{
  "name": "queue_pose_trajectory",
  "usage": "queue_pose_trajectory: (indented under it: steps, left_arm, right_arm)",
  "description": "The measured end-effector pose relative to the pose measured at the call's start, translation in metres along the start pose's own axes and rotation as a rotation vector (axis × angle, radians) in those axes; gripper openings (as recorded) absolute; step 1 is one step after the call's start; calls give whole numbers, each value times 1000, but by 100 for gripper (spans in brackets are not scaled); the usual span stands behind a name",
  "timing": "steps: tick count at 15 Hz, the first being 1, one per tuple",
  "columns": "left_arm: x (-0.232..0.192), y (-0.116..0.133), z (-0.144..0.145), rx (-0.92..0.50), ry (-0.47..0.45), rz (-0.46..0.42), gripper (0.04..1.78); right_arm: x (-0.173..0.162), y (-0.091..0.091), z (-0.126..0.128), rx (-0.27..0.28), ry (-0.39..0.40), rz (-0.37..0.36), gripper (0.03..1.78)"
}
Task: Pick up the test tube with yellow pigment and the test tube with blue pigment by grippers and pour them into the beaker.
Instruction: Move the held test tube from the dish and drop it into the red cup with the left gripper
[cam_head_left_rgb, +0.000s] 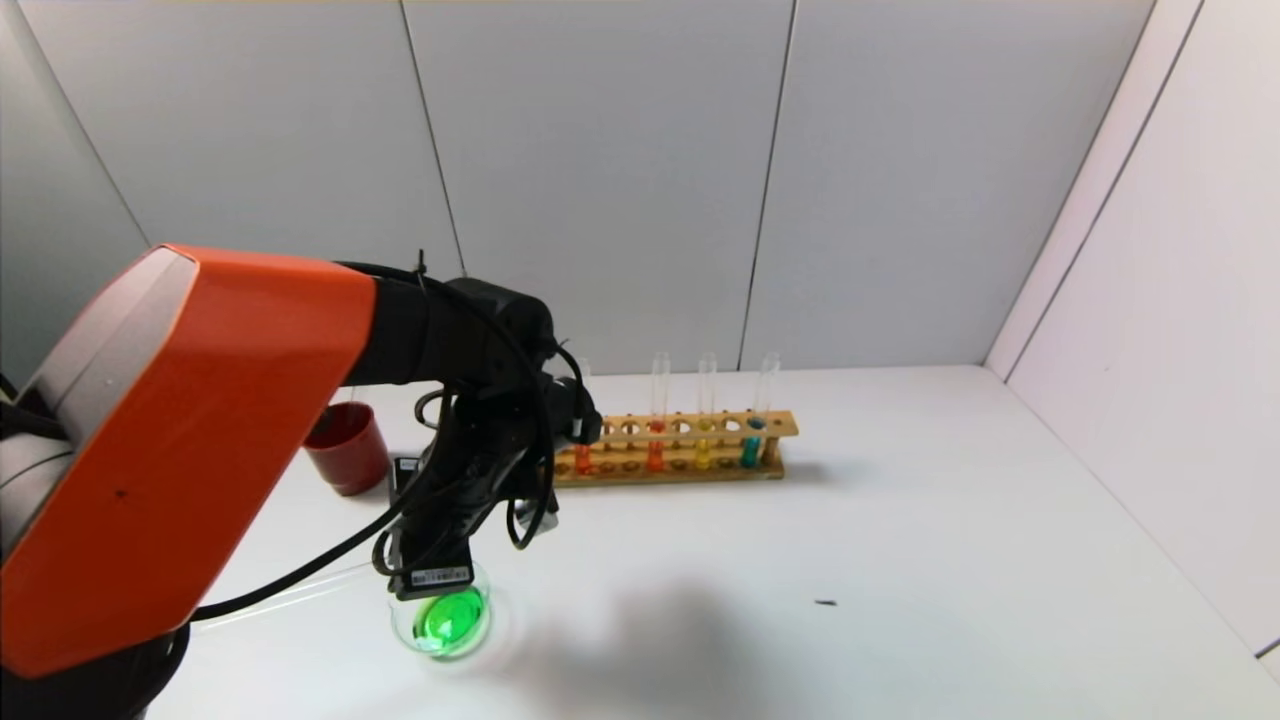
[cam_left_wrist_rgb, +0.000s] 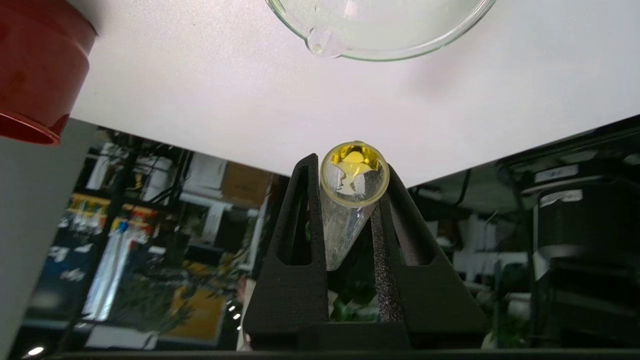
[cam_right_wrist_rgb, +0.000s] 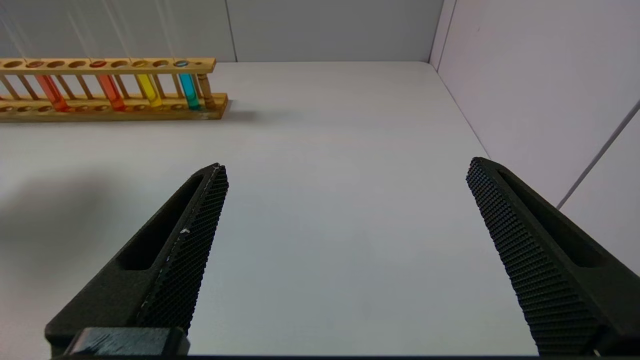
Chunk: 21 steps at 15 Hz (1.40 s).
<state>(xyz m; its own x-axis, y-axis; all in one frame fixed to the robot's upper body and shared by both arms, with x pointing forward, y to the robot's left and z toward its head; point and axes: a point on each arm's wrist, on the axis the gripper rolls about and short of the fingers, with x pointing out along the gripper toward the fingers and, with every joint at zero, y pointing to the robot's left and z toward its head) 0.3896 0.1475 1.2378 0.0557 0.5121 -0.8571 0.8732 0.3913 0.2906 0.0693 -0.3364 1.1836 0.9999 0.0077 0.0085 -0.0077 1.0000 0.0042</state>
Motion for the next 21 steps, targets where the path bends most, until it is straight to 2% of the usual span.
queue_pose_trajectory:
  steps: [5,7,10,13,16,21]
  left_arm:
    - [-29,25,-52,-239,-248,-51,31]
    - [-43,32,-80,-374,-355,-43,31]
    - [-48,57,-124,-592,-494,-19,31]
    - [-50,76,-157,-747,-608,10,31]
    - [-40,94,-166,-901,-730,65,31]
    - [-26,140,-174,-1160,-929,214,31]
  right_arm:
    - [0,0,0,0,0,0,174]
    - [0,0,0,0,0,0,174]
    - [0,0,0,0,0,0,174]
    - [0,0,0,0,0,1,174]
    - [0,0,0,0,0,1,174]
    - [0,0,0,0,0,0,174]
